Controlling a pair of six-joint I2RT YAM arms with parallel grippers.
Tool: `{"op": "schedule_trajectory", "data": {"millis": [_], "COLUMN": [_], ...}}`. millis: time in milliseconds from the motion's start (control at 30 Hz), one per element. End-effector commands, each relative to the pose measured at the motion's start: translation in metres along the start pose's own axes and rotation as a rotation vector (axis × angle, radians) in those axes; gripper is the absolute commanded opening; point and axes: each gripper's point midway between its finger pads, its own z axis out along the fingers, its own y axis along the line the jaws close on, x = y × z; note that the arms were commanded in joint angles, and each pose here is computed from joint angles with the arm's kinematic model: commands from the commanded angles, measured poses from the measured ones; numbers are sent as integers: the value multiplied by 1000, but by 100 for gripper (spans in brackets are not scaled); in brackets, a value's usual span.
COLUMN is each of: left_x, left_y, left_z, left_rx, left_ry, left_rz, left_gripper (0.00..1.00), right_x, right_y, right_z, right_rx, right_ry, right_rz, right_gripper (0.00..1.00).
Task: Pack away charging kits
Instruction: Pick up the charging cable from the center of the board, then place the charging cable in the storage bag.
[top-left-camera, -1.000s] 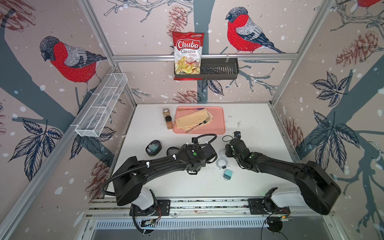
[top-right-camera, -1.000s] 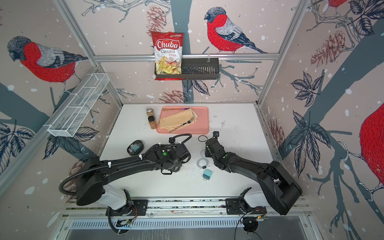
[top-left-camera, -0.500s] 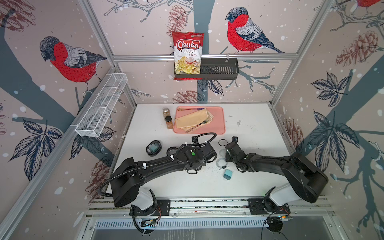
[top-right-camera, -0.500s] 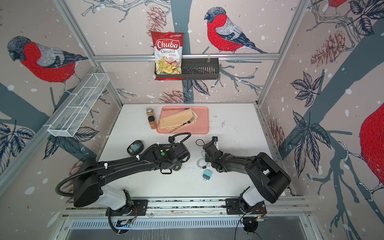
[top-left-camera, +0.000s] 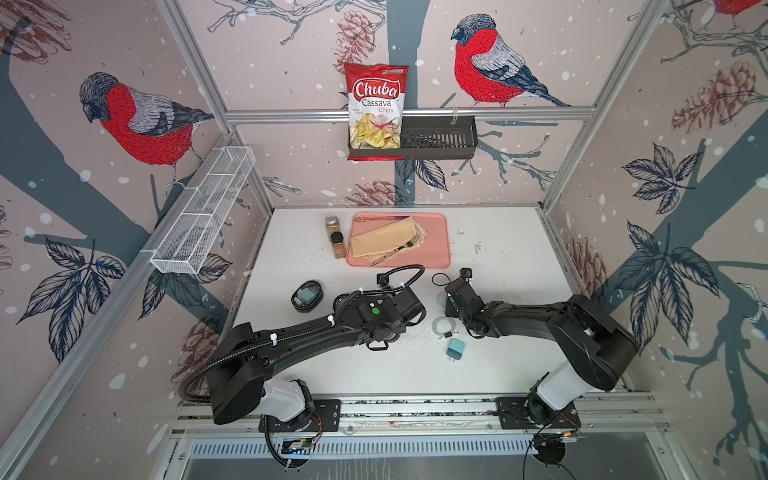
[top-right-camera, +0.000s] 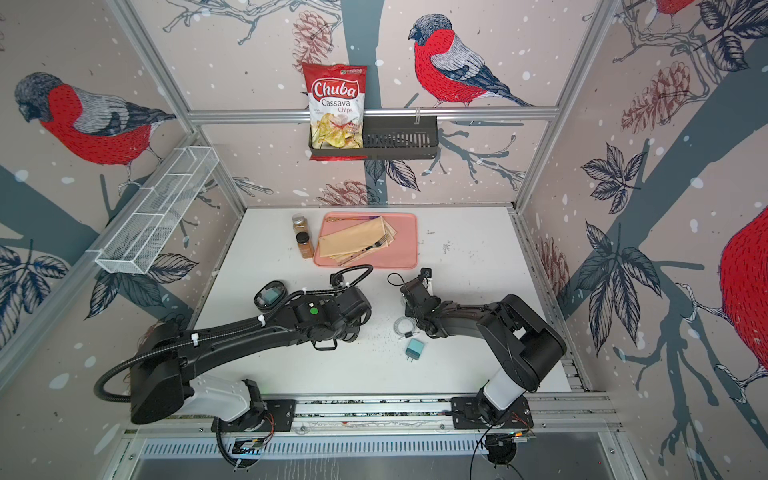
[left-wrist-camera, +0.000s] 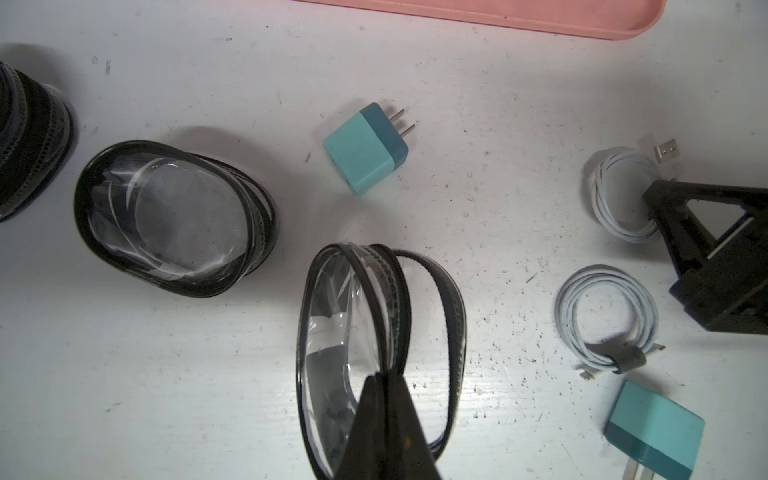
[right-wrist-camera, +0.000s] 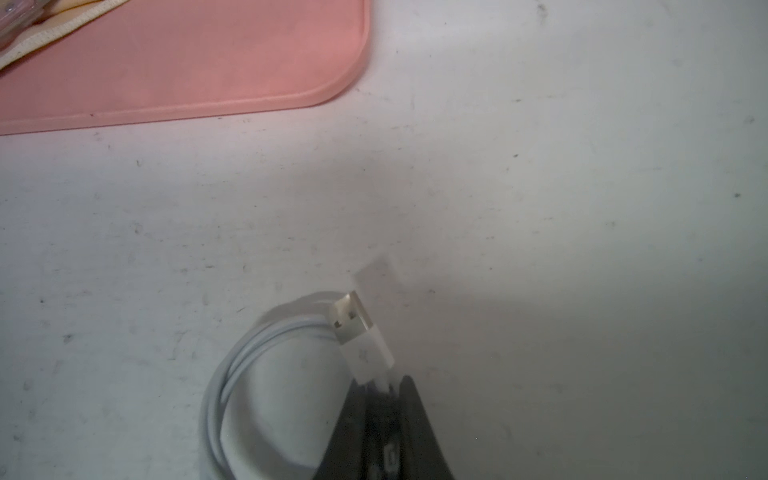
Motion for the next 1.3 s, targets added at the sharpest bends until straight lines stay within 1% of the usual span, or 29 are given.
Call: {"op": "schedule_trajectory", "data": {"millis": [0, 100, 267, 367, 433, 500, 533, 733, 833, 1033, 1267], "left_x": [-4, -5, -14, -20, -21, -23, -24, -31, -33, -37, -40], "left_y": [-3, -4, -16, -15, -17, -18, -19, -22, -29, -33, -43], "left_z": [2, 3, 0, 0, 2, 4, 4, 7, 6, 4, -4], "left_rx": [28, 39, 95, 101, 115, 125, 126, 122, 151, 165, 235], "left_ry": [-17, -23, -41, -68, -67, -66, -65, -92, -91, -106, -110], "left_rz": [5, 0, 10, -4, -14, -21, -21, -32, -31, -22, -12], "left_gripper": [0, 0, 0, 0, 0, 0, 0, 0, 0, 0, 0], "right_x": [8, 4, -1, -6, -11, -12, -17, -12, -11, -8, -2], "right_y": [-6, -3, 5, 20, 34, 45, 52, 84, 98, 123, 137], "right_z": [-6, -14, -33, -52, -70, -80, -91, -120, -127, -133, -112], "right_rx": [10, -17, -59, -138, -205, -240, -270, -370, -406, -464, -425], "right_ry": [28, 24, 16, -23, -58, -47, -58, -81, -62, -64, -19], "right_rz": [19, 32, 45, 53, 55, 52, 57, 30, 18, -10, -48], "right_gripper": [10, 9, 7, 6, 5, 4, 4, 4, 4, 4, 2]}}
